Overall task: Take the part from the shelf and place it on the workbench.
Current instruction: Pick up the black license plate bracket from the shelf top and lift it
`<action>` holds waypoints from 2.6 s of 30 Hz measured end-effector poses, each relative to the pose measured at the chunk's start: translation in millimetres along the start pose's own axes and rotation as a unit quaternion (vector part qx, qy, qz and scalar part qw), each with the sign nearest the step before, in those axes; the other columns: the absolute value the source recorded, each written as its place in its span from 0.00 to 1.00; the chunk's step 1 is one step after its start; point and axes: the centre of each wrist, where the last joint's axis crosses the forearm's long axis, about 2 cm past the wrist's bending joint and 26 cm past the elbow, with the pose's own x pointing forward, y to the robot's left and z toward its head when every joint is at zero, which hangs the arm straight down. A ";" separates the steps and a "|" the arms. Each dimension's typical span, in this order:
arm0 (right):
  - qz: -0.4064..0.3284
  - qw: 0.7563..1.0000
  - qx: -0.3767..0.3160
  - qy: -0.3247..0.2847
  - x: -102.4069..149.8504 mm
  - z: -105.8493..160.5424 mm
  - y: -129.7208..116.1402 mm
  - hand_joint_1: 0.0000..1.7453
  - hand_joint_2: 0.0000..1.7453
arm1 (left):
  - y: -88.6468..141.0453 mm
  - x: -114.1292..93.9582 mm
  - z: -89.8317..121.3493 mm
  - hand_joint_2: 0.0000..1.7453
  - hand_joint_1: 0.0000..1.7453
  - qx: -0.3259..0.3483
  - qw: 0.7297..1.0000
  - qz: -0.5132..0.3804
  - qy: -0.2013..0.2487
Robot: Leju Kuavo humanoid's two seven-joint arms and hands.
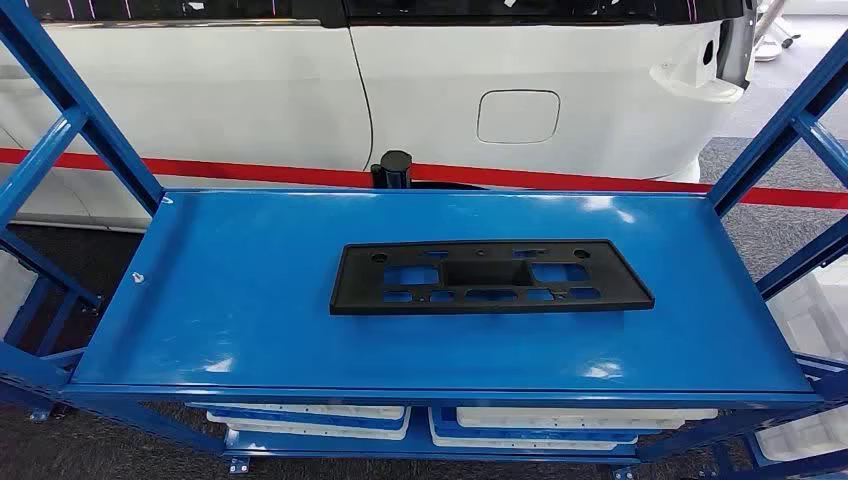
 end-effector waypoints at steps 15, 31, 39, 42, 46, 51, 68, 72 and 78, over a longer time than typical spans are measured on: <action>0.398 0.845 0.171 0.314 -104.9 383.7 -18.5 0.00 0.00 | -6.3 -2.0 1.7 0.00 0.00 -0.007 1.000 -0.007 0.023; 0.446 0.791 0.110 0.405 -120.9 425.8 -49.3 0.00 0.00 | -3.3 -0.9 0.8 0.00 0.00 -0.006 1.000 -0.007 0.021; 0.425 0.808 0.100 0.396 -123.6 428.3 -53.3 0.00 0.00 | -2.3 -0.8 0.6 0.00 0.00 -0.005 1.000 -0.005 0.021; 0.376 0.840 0.057 0.387 -121.2 422.8 -49.3 0.00 0.00 | -1.3 -0.9 0.5 0.00 0.00 -0.003 1.000 -0.002 0.021; 0.287 0.889 -0.002 0.356 -112.4 405.6 -32.1 0.00 0.00 | 0.2 -0.7 0.1 0.00 0.00 -0.002 1.000 -0.002 0.018; 0.204 0.936 -0.040 0.283 -93.6 378.6 3.6 0.00 0.00 | 0.4 -0.4 0.0 0.00 0.00 0.000 1.000 -0.001 0.012; 0.100 0.991 0.037 -0.082 -31.9 367.6 122.8 0.00 0.00 | -2.0 -0.8 0.5 0.00 0.00 -0.007 1.000 -0.005 0.009; 0.109 0.981 0.084 -0.134 -27.3 372.7 133.8 0.00 0.00 | -2.2 -1.1 0.7 0.00 0.00 -0.006 1.000 -0.006 0.008; 0.176 0.938 0.221 -0.202 -23.8 386.6 149.2 0.00 0.00 | -3.9 -1.3 1.1 0.00 0.00 0.002 1.000 -0.006 0.005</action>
